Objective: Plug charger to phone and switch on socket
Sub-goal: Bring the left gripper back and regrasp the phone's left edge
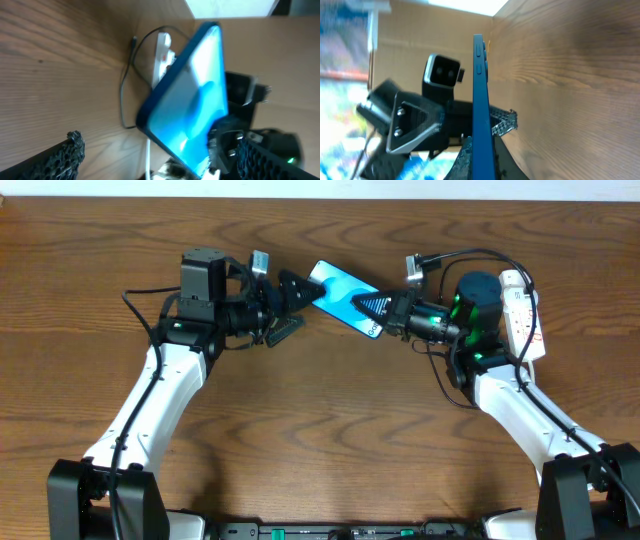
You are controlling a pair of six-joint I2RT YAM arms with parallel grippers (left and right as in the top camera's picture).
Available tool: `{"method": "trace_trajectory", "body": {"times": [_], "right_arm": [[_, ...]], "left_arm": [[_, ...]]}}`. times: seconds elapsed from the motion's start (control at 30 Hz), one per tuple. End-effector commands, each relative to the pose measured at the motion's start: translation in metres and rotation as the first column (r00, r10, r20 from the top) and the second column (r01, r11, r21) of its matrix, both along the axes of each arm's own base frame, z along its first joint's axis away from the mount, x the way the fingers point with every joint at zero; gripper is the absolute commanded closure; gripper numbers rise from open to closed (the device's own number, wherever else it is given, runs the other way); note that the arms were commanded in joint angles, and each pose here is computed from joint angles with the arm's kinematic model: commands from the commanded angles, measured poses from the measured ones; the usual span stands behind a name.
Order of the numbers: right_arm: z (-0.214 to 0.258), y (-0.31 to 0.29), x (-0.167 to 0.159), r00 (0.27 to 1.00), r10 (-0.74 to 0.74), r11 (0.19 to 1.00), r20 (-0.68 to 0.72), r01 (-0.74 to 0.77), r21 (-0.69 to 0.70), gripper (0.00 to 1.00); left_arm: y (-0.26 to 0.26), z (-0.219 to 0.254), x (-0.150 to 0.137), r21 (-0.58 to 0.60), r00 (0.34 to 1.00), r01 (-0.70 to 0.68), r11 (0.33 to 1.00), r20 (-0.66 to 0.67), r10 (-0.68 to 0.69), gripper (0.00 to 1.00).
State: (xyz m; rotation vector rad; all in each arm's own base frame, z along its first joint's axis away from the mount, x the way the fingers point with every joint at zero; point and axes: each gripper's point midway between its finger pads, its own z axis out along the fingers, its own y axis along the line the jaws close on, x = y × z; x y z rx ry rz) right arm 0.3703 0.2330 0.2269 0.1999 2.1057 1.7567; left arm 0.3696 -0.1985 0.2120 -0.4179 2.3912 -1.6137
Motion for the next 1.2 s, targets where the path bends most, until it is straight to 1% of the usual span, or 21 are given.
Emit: {"method": "trace_trajectory", "body": {"times": [0.0, 0.17, 0.23, 0.33, 0.4, 0.47, 0.57, 0.63, 0.73, 0.83, 0.87, 0.9, 0.93, 1.0, 1.07, 1.1, 1.17], "right_arm": [[0.008, 0.006, 0.007, 0.990, -0.083, 0.995, -0.113, 0.089, 0.049, 0.99], [0.007, 0.024, 0.001, 0.974, -0.086, 0.991, -0.211, 0.105, 0.079, 0.99], [0.006, 0.030, -0.003, 0.969, -0.076, 0.991, -0.235, 0.099, 0.087, 0.99], [0.006, 0.038, -0.008, 0.969, -0.064, 0.992, -0.240, 0.087, 0.087, 0.99], [0.006, 0.042, -0.010, 0.968, -0.062, 0.993, -0.242, 0.086, 0.086, 0.99], [0.005, 0.047, -0.012, 0.962, -0.063, 0.992, -0.265, 0.091, 0.092, 0.99], [0.004, 0.052, -0.011, 0.959, -0.091, 0.989, -0.268, 0.117, 0.085, 0.99], [-0.001, 0.053, -0.008, 0.947, -0.131, 0.985, -0.294, 0.159, 0.071, 0.99], [-0.011, 0.052, -0.005, 0.909, -0.196, 0.972, -0.368, 0.230, 0.051, 0.99], [-0.020, 0.052, -0.003, 0.864, -0.247, 0.956, -0.439, 0.292, 0.036, 0.99], [-0.020, 0.052, -0.003, 0.857, -0.251, 0.953, -0.451, 0.299, 0.039, 0.99], [-0.020, 0.053, -0.003, 0.851, -0.253, 0.951, -0.461, 0.305, 0.042, 0.99], [-0.020, 0.054, -0.003, 0.847, -0.253, 0.951, -0.467, 0.308, 0.043, 0.99], [-0.022, 0.055, -0.004, 0.834, -0.261, 0.946, -0.486, 0.321, 0.042, 0.99], [-0.027, 0.052, -0.002, 0.805, -0.284, 0.936, -0.521, 0.351, 0.032, 0.98], [-0.029, 0.050, 0.000, 0.788, -0.299, 0.928, -0.538, 0.371, 0.028, 0.99], [-0.030, 0.048, 0.001, 0.779, -0.310, 0.922, -0.545, 0.385, 0.026, 0.99]], "left_arm": [[0.000, 0.011, 0.007, -0.066, 0.991, -0.085, 0.994, -0.107, 0.077, 0.02], [-0.002, 0.012, 0.016, -0.069, 0.982, -0.146, 0.987, -0.128, 0.136, 0.02], [-0.003, 0.012, 0.016, -0.066, 0.982, -0.149, 0.987, -0.127, 0.140, 0.00], [-0.003, 0.012, 0.016, -0.078, 0.974, -0.167, 0.983, -0.166, 0.152, 0.10], [-0.003, 0.013, 0.017, -0.092, 0.964, -0.191, 0.977, -0.203, 0.170, 0.20], [-0.003, 0.014, 0.019, -0.104, 0.954, -0.215, 0.971, -0.234, 0.186, 0.24], [-0.004, 0.021, 0.023, -0.134, 0.951, -0.231, 0.964, -0.239, 0.194, 0.28], [-0.004, 0.028, 0.026, -0.157, 0.954, -0.236, 0.959, -0.225, 0.198, 0.31], [-0.005, 0.035, 0.029, -0.180, 0.956, -0.241, 0.954, -0.215, 0.201, 0.32], [-0.005, 0.036, 0.030, -0.189, 0.950, -0.253, 0.949, -0.237, 0.206, 0.34], [-0.005, 0.036, 0.030, -0.190, 0.949, -0.254, 0.948, -0.240, 0.206, 0.36], [-0.005, 0.036, 0.030, -0.190, 0.948, -0.255, 0.948, -0.240, 0.206, 0.43], [-0.005, 0.036, 0.030, -0.191, 0.948, -0.256, 0.948, -0.243, 0.207, 0.48], [-0.005, 0.036, 0.030, -0.191, 0.948, -0.256, 0.948, -0.243, 0.207, 0.60], [-0.005, 0.036, 0.030, -0.192, 0.947, -0.257, 0.947, -0.246, 0.207, 0.66], [-0.005, 0.036, 0.030, -0.192, 0.947, -0.257, 0.947, -0.246, 0.207, 0.71], [-0.004, 0.036, 0.030, -0.190, 0.946, -0.260, 0.947, -0.246, 0.211, 0.75]]}}
